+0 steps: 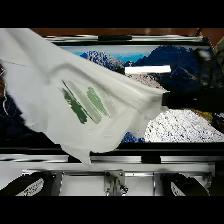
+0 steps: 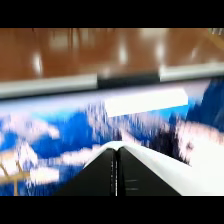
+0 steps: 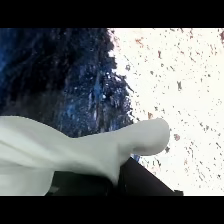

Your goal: Fold the shirts.

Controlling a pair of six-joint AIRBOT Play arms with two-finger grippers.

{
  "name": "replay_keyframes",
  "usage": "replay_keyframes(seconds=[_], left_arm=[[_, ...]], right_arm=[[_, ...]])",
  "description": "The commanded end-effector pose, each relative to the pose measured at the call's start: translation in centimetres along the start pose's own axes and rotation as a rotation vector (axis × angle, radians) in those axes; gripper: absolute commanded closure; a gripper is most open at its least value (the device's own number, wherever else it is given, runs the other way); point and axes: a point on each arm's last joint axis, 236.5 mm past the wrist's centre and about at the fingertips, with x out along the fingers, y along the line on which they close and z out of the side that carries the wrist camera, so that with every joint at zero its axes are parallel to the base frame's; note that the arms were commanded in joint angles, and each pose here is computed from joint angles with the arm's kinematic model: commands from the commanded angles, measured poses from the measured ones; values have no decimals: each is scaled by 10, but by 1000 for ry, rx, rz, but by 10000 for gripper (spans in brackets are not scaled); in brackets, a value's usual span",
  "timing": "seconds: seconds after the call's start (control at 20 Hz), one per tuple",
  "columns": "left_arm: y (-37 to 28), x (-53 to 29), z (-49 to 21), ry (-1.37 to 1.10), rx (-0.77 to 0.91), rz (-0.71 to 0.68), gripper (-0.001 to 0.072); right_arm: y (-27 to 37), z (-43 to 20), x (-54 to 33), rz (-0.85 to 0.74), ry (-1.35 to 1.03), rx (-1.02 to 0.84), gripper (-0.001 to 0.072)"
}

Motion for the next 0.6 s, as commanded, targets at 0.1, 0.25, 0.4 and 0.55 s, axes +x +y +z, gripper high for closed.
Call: replay_keyframes(seconds=[0.1,0.25,0.4,0.55], left_arm=[[17,145,-156,446,-155,-64,681],[3,188,-208,570,-312,-132,680],[-9,203,-249,690,-380,-186,677],[-8,183,-265,795,-390,-206,59]], right_arm=[[-16,36,147,36,-86,196,641],[-13,49,189,96,-130,333,641],[-13,28,209,91,-46,352,632],[-18,28,183,90,6,295,136]])
